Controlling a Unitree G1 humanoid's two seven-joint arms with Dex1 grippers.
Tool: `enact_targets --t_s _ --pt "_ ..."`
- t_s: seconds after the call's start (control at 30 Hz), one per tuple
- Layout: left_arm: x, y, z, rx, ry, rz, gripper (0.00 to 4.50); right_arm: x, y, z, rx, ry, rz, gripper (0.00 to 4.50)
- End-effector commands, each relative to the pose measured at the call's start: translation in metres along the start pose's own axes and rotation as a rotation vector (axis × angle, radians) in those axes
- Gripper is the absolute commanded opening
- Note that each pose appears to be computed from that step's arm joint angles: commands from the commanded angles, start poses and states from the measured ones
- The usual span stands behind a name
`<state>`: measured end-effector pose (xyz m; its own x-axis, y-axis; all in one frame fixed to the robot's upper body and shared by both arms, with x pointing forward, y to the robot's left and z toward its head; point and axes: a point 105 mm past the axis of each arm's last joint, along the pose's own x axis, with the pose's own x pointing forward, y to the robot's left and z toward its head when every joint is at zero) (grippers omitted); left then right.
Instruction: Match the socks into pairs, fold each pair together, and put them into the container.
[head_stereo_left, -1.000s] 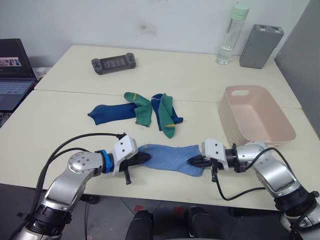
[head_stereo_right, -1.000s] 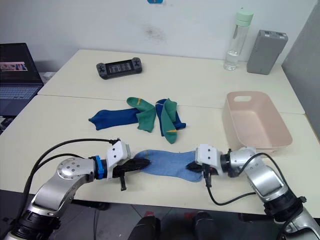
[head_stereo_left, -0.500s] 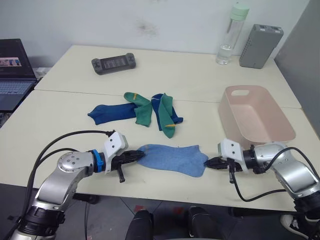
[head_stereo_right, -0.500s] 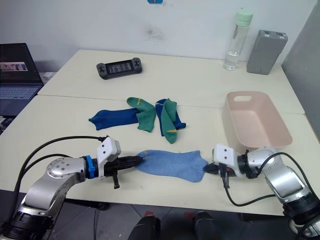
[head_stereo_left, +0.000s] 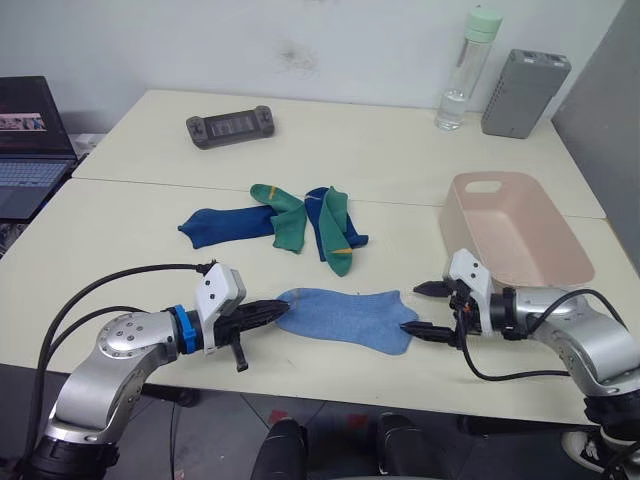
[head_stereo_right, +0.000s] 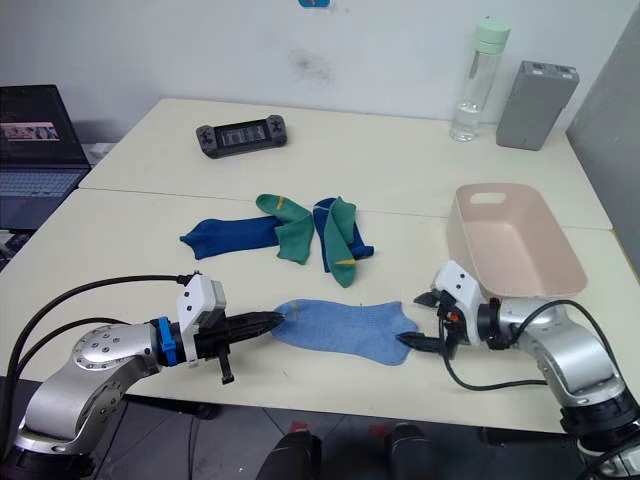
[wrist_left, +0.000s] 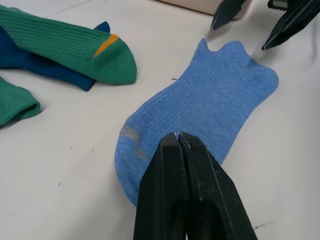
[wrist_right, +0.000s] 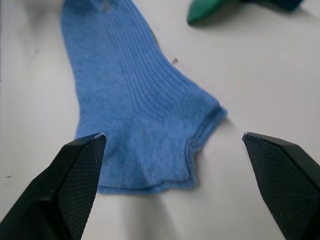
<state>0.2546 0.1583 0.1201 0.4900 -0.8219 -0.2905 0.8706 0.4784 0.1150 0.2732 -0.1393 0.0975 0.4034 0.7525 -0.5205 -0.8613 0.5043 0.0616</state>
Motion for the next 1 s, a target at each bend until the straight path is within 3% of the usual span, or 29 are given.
enact_targets --t_s 0.03,0.1,0.2,0.37,0.57,0.8,1.0 --pt "-0.001 -0.003 0.009 0.026 -0.028 -0.001 0.0 0.001 0.008 0.002 0.006 0.017 -0.004 4.47" --pt "0.0 -0.003 0.008 0.027 -0.027 -0.003 0.0 0.003 0.008 0.001 0.008 0.025 -0.018 4.47" --pt "0.002 -0.001 0.008 0.029 -0.026 0.0 0.0 0.009 0.014 0.003 0.026 0.006 0.004 3.83" --pt "0.003 0.0 0.009 0.038 -0.021 -0.001 0.0 0.017 0.025 0.006 0.075 -0.013 0.05 2.07" --pt "0.008 -0.003 0.014 0.051 -0.032 -0.026 0.0 0.011 0.01 0.005 0.135 -0.027 0.027 0.02" --pt "0.033 -0.015 0.029 0.071 -0.079 -0.138 0.0 -0.011 -0.006 0.02 0.133 0.001 0.131 0.02" --pt "0.074 -0.016 0.031 0.065 -0.083 -0.212 0.0 -0.013 -0.015 0.032 0.116 0.013 0.199 0.02"
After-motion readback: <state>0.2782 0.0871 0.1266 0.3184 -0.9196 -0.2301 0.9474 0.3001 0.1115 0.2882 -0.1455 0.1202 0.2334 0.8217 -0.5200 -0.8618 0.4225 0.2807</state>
